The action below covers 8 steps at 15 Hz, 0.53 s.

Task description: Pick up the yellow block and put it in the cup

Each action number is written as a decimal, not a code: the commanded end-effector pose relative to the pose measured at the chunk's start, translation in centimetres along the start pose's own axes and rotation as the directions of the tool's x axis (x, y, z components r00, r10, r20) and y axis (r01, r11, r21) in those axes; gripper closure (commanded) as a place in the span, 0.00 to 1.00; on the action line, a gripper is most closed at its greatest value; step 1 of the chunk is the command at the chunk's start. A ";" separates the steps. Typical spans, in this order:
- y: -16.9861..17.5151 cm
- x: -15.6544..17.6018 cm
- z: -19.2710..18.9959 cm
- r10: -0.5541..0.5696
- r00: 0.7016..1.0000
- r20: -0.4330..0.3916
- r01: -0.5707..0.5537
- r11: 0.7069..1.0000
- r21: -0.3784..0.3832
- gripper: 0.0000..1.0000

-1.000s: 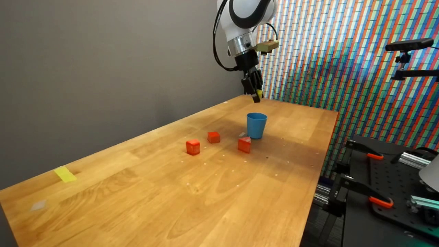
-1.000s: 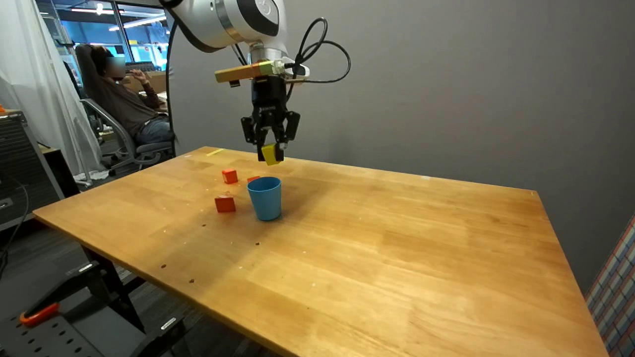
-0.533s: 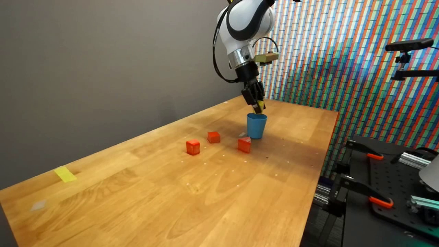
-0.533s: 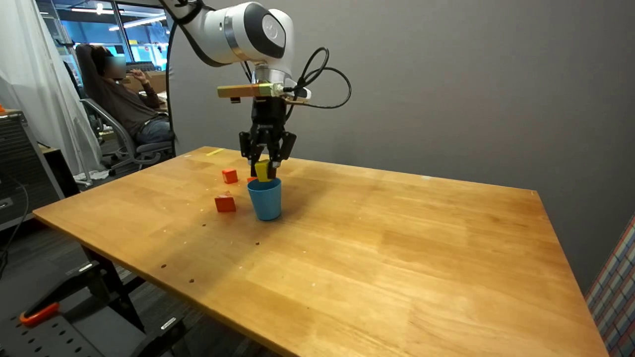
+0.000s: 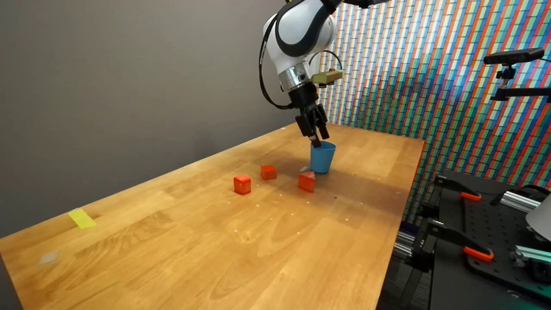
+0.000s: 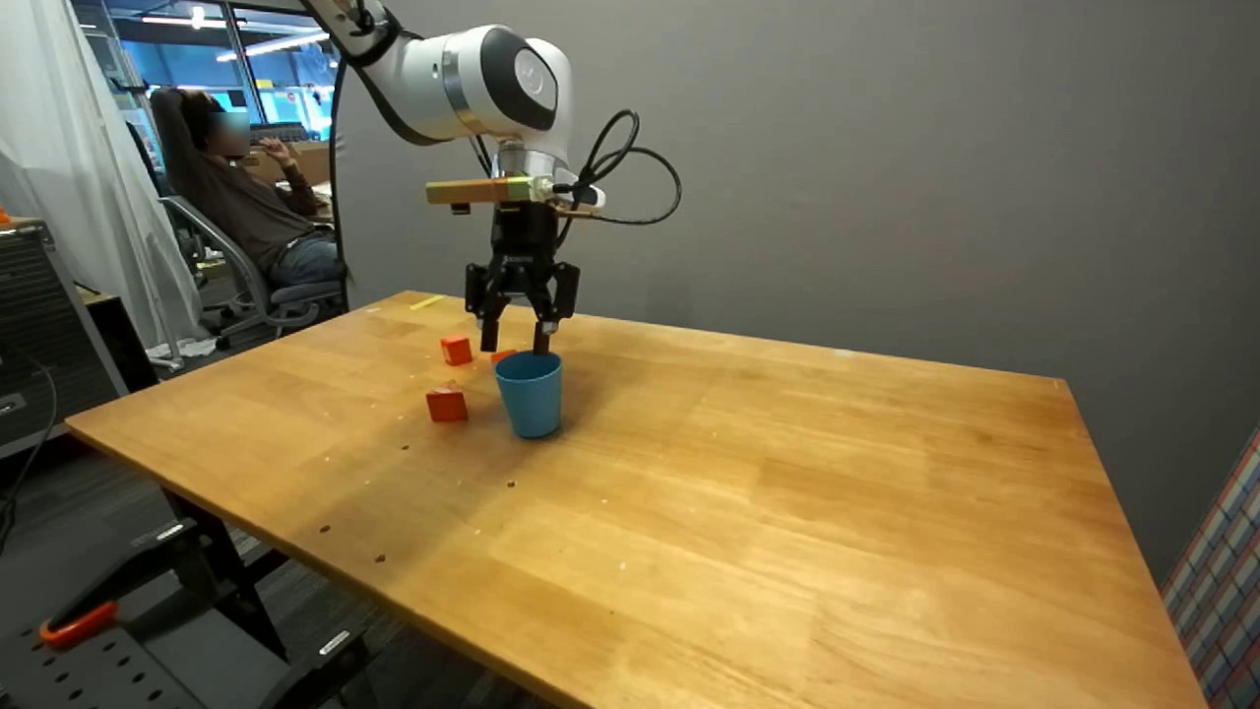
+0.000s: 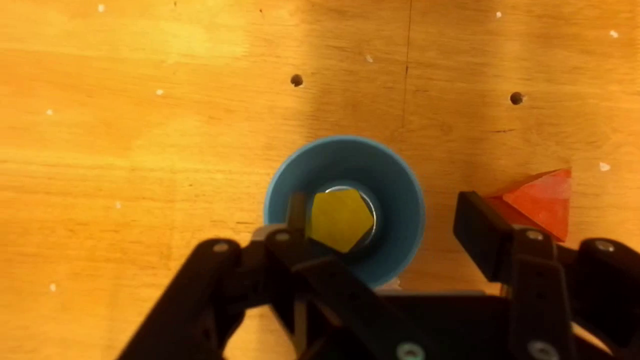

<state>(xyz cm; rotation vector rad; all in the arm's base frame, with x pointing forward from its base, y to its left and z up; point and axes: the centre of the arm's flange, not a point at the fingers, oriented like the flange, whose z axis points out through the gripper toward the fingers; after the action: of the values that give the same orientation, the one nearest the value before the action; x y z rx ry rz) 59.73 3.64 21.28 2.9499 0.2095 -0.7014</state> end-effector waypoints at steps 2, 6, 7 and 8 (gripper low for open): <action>-0.2 -2.2 -3.6 0.046 0.997 -0.064 -0.056 0.984 -0.167 0.00; -2.7 -5.1 -8.2 0.001 0.977 -0.215 -0.068 0.949 -0.308 0.00; -3.7 -5.5 -9.4 -0.025 0.966 -0.256 -0.062 0.942 -0.330 0.00; -4.9 -5.6 -10.6 -0.055 0.953 -0.298 -0.054 0.936 -0.347 0.00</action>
<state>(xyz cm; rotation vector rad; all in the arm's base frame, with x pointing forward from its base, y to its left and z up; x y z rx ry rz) 60.32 6.86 29.16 2.7217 0.2733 -0.3661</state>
